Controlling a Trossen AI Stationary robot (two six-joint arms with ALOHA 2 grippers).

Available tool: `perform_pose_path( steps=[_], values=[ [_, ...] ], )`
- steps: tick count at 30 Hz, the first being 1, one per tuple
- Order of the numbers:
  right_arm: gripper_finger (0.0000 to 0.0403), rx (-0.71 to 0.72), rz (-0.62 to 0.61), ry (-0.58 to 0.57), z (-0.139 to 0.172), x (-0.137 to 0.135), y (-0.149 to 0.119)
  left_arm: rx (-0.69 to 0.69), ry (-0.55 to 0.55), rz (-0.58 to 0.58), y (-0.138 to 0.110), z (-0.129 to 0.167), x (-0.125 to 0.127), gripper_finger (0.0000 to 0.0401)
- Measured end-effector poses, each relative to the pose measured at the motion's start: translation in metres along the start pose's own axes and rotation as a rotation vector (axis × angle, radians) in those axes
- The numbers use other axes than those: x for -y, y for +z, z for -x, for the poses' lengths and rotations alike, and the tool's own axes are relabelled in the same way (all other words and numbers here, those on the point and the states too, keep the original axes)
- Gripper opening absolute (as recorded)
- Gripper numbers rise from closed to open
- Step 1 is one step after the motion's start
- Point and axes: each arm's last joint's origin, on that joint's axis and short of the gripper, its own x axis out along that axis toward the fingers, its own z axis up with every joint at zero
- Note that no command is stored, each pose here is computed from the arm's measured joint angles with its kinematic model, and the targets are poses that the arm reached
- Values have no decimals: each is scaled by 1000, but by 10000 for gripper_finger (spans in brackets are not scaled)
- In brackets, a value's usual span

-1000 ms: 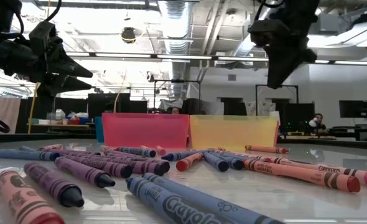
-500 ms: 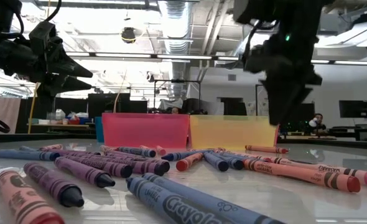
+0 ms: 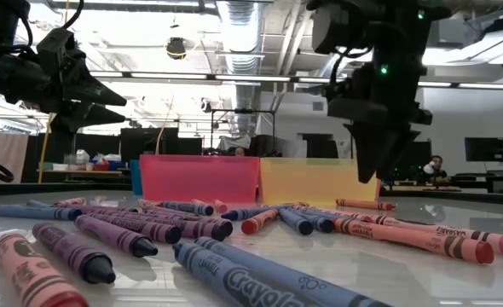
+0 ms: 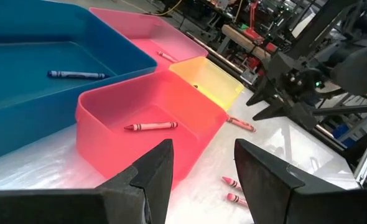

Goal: Sort crayons
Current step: Put the red crayon into the red bin

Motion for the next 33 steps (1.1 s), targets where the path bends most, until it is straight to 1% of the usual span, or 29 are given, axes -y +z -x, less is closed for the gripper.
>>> perform_pose_path(
  steps=[7, 12, 18, 23, 28, 33],
  values=[
    [190, -39, -23, -35, -20, 10, -15, -1, 0, 2, 0, 0, 0, 160],
    [189, -6, -36, 22, -24, 7, -15, -1, 1, 2, 0, 0, 0, 160],
    [189, 15, -42, 55, -23, 4, -14, -1, 1, 4, 0, 0, 0, 160],
    [189, 54, -60, 111, -22, -2, -11, 0, 2, 4, 0, 0, 0, 160],
    [189, 108, -83, 191, -20, -10, -5, 0, 2, 4, 0, 0, 0, 160],
    [189, 182, -103, 214, -20, -15, -1, 0, 3, 4, 0, 0, 0, 160]
  ],
)
